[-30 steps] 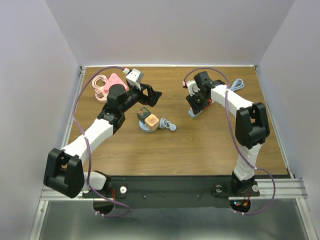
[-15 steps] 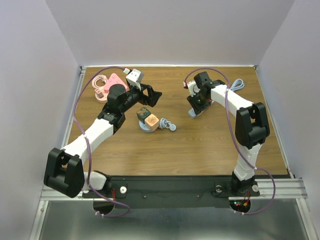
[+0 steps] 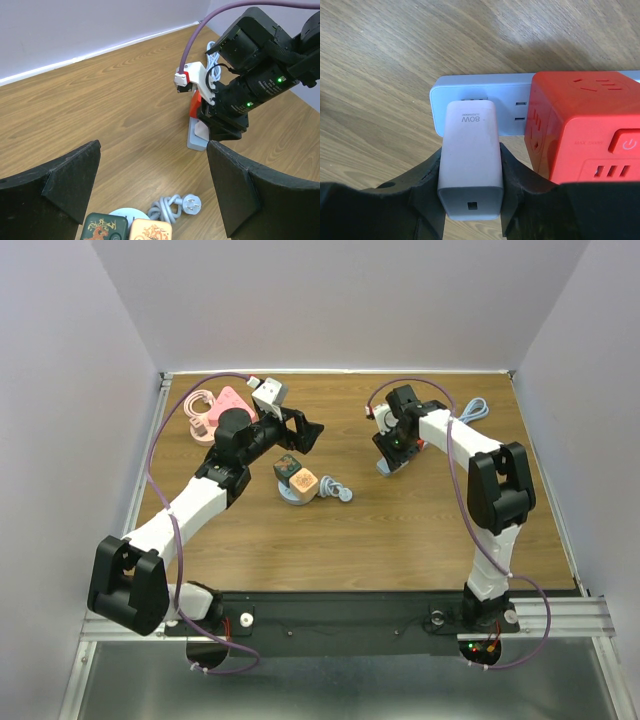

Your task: Insert the plug

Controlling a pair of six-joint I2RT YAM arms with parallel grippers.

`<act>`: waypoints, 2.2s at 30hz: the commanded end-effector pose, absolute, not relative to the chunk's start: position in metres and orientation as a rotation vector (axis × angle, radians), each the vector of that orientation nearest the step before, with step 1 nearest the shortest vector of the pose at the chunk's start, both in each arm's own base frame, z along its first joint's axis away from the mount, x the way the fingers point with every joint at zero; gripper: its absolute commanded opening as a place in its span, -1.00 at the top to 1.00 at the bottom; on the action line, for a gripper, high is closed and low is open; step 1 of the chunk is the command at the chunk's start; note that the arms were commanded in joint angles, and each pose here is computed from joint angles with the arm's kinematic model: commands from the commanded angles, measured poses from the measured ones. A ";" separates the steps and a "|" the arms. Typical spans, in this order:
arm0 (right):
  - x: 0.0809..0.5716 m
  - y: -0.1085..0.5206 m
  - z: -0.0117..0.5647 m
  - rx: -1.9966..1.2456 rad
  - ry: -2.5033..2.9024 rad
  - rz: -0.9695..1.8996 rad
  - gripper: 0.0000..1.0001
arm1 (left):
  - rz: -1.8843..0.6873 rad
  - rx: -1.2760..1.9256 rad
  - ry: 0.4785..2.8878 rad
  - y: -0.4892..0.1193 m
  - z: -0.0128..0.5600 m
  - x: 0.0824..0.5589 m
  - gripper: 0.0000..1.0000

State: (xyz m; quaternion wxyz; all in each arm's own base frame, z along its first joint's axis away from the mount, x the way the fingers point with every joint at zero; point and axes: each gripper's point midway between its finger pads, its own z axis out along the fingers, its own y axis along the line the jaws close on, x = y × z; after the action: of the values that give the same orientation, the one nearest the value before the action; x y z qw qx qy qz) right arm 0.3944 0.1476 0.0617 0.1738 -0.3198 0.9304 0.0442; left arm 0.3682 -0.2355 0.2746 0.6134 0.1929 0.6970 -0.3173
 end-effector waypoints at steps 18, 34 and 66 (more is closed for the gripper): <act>0.417 0.159 0.047 -0.961 2.693 0.150 0.99 | -0.721 0.494 1.513 -0.240 0.303 0.372 -0.96; 0.433 0.185 0.032 -1.089 2.740 0.111 0.99 | -0.729 0.513 1.541 -0.244 0.296 0.373 -0.93; 0.453 0.243 0.023 -1.101 2.648 0.164 0.26 | -0.718 0.496 1.600 -0.250 0.287 0.380 -0.91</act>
State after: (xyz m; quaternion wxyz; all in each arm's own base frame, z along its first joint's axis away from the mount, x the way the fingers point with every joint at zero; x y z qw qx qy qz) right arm 0.4048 0.1579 0.0528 0.0018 -0.3587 0.9328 -0.0349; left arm 0.3732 -0.2475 0.2543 0.5821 0.2165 0.7186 -0.3128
